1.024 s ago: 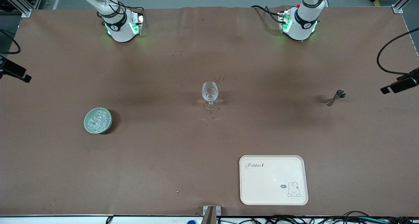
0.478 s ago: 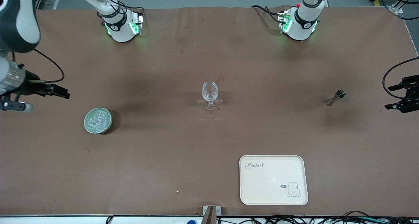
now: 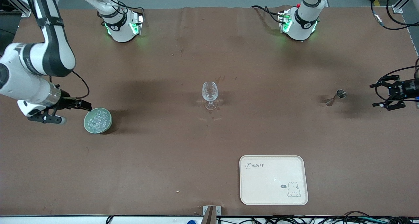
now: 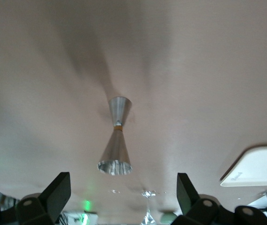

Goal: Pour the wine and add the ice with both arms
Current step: 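Reach the right gripper to the ice bowl while the left gripper reaches the jigger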

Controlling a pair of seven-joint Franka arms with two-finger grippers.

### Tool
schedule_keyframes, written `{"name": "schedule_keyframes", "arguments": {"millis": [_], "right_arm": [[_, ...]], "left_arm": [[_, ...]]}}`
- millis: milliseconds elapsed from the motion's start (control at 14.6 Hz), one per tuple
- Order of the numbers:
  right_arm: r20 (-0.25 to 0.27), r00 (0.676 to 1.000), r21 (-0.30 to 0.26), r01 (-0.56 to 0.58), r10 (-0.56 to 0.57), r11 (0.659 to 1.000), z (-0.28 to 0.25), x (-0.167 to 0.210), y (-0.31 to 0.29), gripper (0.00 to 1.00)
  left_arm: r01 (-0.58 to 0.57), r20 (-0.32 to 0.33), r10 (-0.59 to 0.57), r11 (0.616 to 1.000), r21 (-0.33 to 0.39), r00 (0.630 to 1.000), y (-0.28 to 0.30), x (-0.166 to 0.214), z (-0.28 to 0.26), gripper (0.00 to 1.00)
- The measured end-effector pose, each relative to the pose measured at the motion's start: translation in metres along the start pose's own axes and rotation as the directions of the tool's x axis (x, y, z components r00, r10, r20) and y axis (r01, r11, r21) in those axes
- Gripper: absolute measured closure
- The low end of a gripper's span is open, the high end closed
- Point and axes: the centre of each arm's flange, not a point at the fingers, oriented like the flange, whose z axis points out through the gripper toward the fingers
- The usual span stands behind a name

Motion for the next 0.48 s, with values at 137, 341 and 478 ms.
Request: {"name": "schedule_keyframes", "arguments": {"millis": [137, 341, 478], "right_arm": [[-0.023, 1.0, -0.002, 0.001, -0.001, 1.0, 0.024, 0.009, 0.0, 0.0], [-0.017, 1.0, -0.01, 0.005, -0.005, 1.0, 0.056, 0.016, 0.001, 0.0], [-0.021, 1.0, -0.02, 0.011, -0.012, 1.0, 0.071, 0.018, 0.002, 0.0]], "left_arm": [[0.055, 0.066, -0.054, 0.998, -0.022, 0.996, -0.013, 0.021, 0.032, 0.0], [0.116, 0.123, -0.111, 0.993, -0.032, 0.986, -0.029, 0.037, 0.061, 0.0], [0.143, 0.157, -0.133, 0.988, -0.051, 0.979, -0.034, 0.039, 0.075, 0.02]]}}
